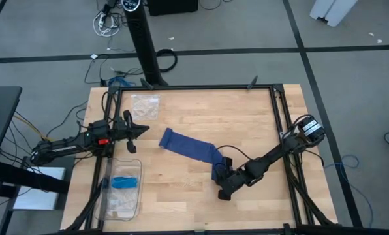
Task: Roll bandage
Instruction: Roll the blue bandage
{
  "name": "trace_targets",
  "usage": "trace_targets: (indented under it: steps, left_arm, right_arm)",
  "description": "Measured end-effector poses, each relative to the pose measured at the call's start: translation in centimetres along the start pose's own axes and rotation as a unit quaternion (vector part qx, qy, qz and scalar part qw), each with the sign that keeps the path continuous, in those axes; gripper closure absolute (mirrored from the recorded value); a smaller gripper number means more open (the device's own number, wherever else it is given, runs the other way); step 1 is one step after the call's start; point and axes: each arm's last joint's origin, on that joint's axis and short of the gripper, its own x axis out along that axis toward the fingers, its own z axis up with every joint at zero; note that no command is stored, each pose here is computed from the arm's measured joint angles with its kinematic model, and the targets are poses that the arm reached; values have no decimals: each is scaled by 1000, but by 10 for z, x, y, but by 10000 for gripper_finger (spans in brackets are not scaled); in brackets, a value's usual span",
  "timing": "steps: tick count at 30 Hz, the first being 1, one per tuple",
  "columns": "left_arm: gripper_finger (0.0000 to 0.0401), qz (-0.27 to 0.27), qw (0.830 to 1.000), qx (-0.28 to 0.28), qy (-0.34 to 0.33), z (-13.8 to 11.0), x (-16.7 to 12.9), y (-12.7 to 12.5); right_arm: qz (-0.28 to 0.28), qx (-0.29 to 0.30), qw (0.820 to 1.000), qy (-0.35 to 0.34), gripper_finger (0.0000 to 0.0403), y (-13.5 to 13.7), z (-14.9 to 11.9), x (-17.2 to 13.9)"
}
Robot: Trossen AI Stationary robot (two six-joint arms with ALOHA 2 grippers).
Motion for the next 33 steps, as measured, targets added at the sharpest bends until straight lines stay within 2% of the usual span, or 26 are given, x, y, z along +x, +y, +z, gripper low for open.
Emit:
trace_targets:
  steps: [5,12,21,33]
  left_arm:
    - [390,0,1000,0,0,0,0,0]
    - [390,0,1000,0,0,0,0,0]
    - [390,0,1000,0,0,0,0,0]
    - [390,0,1000,0,0,0,0,0]
  right_arm:
    - [-1,-4,1000,-9,400,6,-2,-6]
    - [-4,-13,999,-41,401,4,11,-33]
    - [-121,1,989,-87,402,-27,29,-74]
    - [-239,30,970,14,402,-67,11,-97]
